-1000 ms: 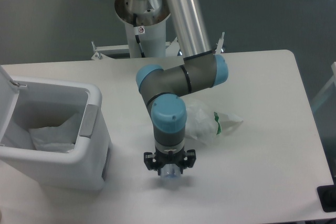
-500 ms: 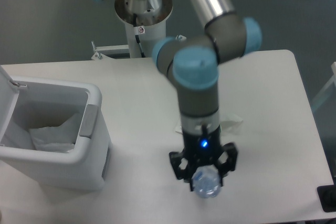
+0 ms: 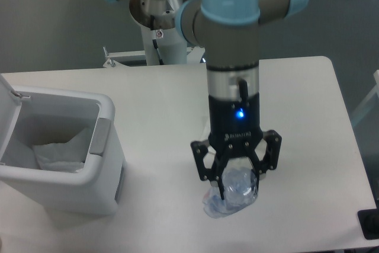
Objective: Place the trash in the trash can
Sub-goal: 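Lift the clear bottle up off the table, then carry the bottle over the white bin and lower it inside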
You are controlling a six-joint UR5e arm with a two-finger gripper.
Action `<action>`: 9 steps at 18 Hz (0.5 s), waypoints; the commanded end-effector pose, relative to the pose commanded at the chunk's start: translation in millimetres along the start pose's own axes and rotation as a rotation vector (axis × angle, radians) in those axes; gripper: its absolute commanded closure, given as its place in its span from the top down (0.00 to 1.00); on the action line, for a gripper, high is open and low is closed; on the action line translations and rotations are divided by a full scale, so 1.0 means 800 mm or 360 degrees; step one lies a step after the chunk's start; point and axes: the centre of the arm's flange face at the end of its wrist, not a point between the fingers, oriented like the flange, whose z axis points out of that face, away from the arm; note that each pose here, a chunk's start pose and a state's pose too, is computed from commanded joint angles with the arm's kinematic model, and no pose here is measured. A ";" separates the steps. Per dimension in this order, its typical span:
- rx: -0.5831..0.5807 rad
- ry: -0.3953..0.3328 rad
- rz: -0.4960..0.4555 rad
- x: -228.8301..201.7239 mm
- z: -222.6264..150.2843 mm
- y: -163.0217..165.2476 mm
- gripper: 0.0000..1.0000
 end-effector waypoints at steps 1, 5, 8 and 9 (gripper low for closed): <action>0.0041 0.0019 -0.0005 0.007 -0.022 -0.007 0.59; 0.0172 0.0070 -0.0011 0.031 -0.098 -0.024 0.59; 0.0252 0.0147 -0.0008 0.050 -0.147 -0.030 0.59; 0.0270 0.0171 -0.0002 0.056 -0.160 -0.029 0.59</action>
